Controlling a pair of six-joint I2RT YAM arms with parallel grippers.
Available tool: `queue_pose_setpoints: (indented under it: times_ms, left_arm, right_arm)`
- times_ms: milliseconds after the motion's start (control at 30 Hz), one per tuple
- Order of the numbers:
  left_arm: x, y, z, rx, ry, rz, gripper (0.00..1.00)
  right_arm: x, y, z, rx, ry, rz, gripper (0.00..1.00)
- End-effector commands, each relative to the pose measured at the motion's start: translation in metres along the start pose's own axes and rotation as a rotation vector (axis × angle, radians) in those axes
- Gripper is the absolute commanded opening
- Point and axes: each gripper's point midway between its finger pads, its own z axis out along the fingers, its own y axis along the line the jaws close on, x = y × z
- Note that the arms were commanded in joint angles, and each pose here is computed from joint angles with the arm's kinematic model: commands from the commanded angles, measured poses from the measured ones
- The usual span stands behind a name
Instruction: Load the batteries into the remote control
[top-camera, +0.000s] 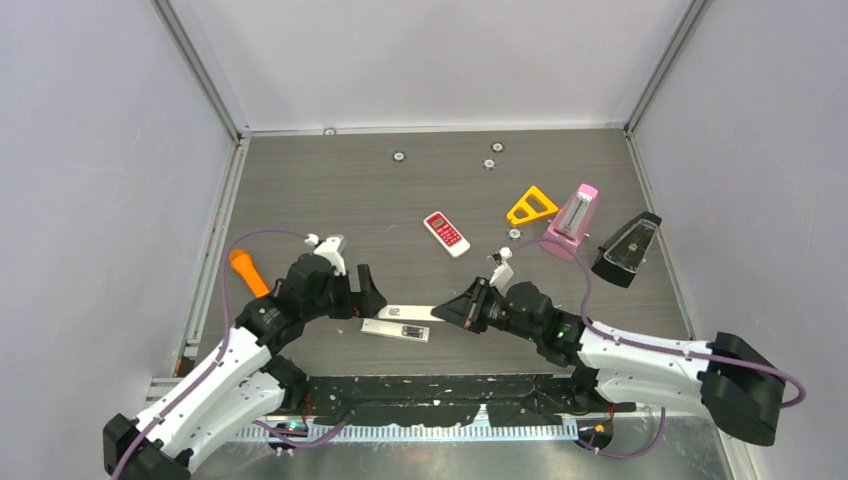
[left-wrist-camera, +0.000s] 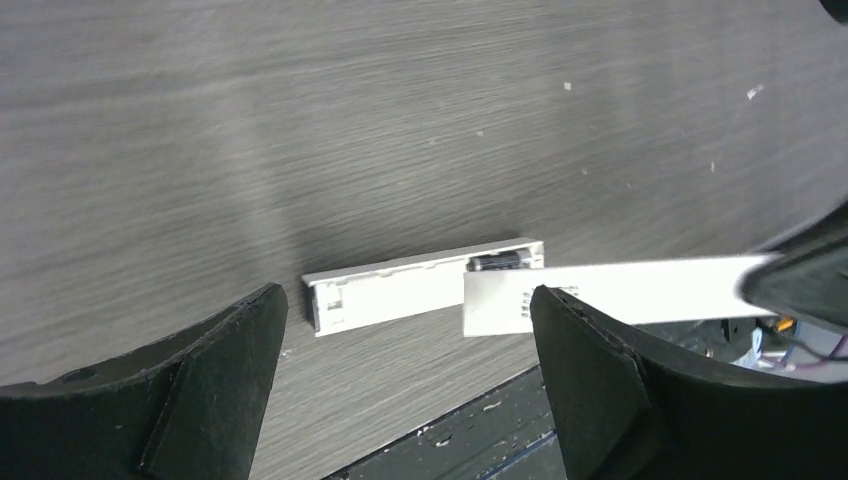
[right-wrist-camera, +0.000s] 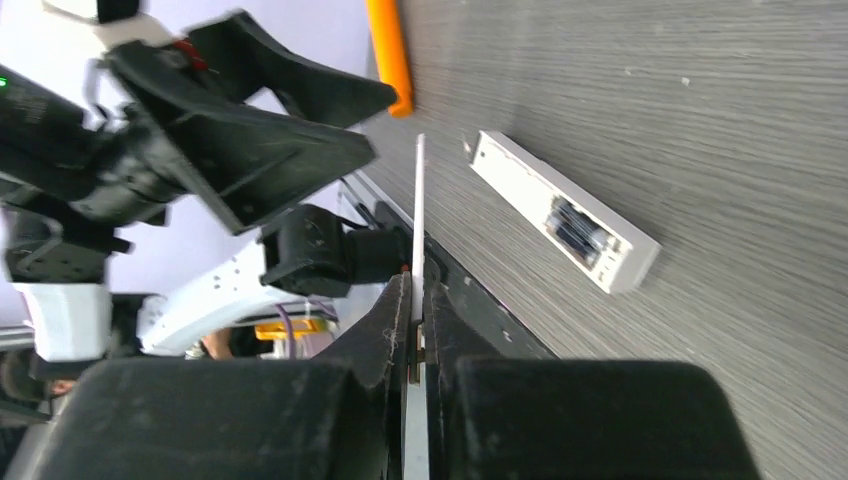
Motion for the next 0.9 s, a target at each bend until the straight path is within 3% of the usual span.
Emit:
queue_pose_setpoints:
  times_ms: [0, 433, 867]
  left_arm:
    - [-0.002, 0.008, 0.003, 0.015, -0.036, -0.161, 0.92]
    - [0.028, 0.052, 0.01, -0.108, -0.042, -0.282, 0.87]
    - [0.037, 0.059, 0.014, -0.113, -0.043, -0.291, 0.81]
  right_arm:
    - [-0.025, 0.053, 0.016, -0.179, -0.135, 0.096, 0.05]
    - [0.01, 0.031, 0.053, -0.125, -0.084, 0.182, 0.05]
    - [0.021, -0.003, 0.066, -0.045, -0.07, 0.222, 0.05]
